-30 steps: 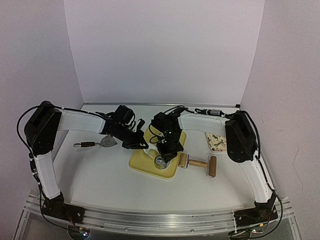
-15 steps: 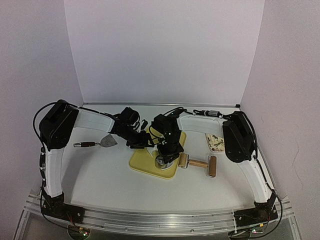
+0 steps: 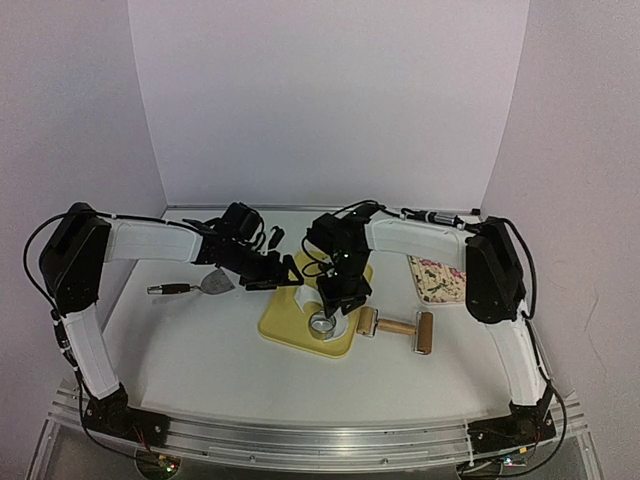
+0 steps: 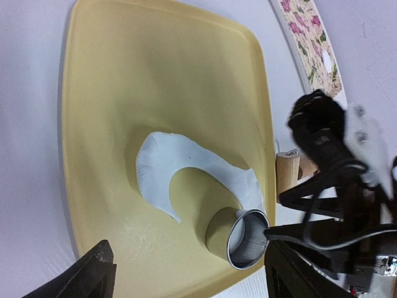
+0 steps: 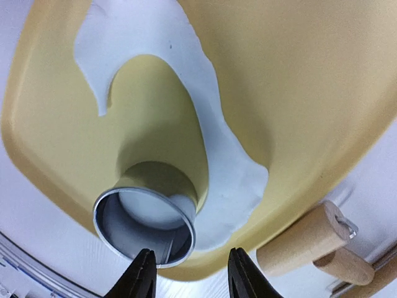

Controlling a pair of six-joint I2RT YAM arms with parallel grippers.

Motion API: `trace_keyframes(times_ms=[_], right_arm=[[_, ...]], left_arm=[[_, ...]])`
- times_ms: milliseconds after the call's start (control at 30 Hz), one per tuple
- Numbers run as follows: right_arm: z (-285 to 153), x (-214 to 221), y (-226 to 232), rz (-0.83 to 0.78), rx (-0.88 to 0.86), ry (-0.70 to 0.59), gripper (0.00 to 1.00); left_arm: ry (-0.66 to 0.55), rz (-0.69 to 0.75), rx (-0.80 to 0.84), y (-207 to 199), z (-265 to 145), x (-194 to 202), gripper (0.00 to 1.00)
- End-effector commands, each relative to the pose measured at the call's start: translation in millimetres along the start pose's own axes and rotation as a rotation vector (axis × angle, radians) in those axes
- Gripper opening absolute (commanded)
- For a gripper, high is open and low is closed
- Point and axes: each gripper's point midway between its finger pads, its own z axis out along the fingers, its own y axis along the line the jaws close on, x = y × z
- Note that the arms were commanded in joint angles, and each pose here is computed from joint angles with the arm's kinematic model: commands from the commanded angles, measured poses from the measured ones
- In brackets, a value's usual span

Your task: Roll out the dumpling wrappers from the dough

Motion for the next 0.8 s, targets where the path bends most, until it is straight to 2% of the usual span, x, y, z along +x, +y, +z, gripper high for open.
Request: trace_keyframes(times_ms=[0,167,400,567,767], right_arm=[[-56,-3,-7,0.029,-0.043,-0.086,0.44],[-60,-23,-19,-0.035,-0.039,-0.126,0.48],[-38,-68,-14,-0.156,-0.028,-0.172,0.56],[-14,-72,-11,-0.205,-0.039,-0.138,0.55],[5,-60,-9,-0.238,-0.067,-0.08,0.46]], left_arm=[[0.02,0.02,0.011,-10,-7,11,0.83],[0.024,-0.053,-0.049,1,-6,18,0.82],[-0.037,-0.145,-0.048,2,-11,13,0.82],[-0.039,-0.159,-0.055,4,-16,18,0.82],[-0.01,-0.144,-0.051,1,-17,21,0.83]])
